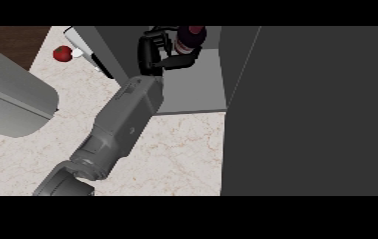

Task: Pick up the wine, place it into the cabinet and close the cabinet

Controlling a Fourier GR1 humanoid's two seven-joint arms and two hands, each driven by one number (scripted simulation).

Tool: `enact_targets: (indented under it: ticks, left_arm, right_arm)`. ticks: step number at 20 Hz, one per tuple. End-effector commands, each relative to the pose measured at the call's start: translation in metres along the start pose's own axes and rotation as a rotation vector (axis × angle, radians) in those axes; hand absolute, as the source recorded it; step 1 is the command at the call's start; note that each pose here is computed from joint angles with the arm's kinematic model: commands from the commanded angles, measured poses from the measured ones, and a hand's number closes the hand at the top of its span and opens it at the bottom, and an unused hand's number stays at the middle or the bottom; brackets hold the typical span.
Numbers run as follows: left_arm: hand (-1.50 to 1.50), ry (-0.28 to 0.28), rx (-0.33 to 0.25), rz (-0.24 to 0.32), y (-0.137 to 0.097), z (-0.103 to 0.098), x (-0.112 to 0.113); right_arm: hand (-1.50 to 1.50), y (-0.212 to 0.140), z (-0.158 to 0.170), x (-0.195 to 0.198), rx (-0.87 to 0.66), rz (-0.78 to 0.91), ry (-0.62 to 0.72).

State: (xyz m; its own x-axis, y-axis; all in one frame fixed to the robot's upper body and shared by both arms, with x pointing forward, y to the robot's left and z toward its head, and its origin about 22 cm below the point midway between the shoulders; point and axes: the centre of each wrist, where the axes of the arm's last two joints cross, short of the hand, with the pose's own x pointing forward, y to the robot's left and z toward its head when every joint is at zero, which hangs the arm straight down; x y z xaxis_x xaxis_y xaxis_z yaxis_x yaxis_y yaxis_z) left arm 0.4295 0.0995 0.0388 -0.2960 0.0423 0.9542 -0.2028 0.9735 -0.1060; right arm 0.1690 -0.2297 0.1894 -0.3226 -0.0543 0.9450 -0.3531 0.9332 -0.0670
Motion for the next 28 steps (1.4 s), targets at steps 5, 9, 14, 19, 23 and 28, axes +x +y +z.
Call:
enact_targets:
  ticks: [5, 9, 14, 19, 23, 28]
  left_arm:
    - [1.50, 0.009, 0.057, -0.005, 0.012, -0.006, -0.004]
    - [1.50, 0.019, 0.064, -0.045, 0.011, -0.002, -0.009]
    - [-1.50, 0.045, 0.064, -0.101, 0.034, -0.007, -0.013]
    - [-1.50, 0.039, 0.066, -0.157, 0.015, 0.011, -0.023]
    - [-1.50, 0.048, 0.049, -0.206, 0.037, 0.015, -0.035]
    - [-1.50, 0.037, 0.086, -0.208, 0.035, 0.016, -0.035]
  right_arm:
    - [-1.50, 0.007, 0.012, 0.010, 0.015, -0.016, -0.047]
    - [-1.50, 0.008, 0.001, 0.015, 0.024, -0.012, -0.040]
    - [-1.50, 0.012, 0.011, 0.016, 0.026, -0.007, -0.037]
    - [-1.50, 0.003, 0.010, 0.012, 0.027, -0.002, -0.038]
    - [-1.50, 0.004, 0.018, 0.017, 0.033, -0.012, -0.043]
    - [-1.50, 0.006, 0.004, 0.005, 0.034, 0.005, -0.056]
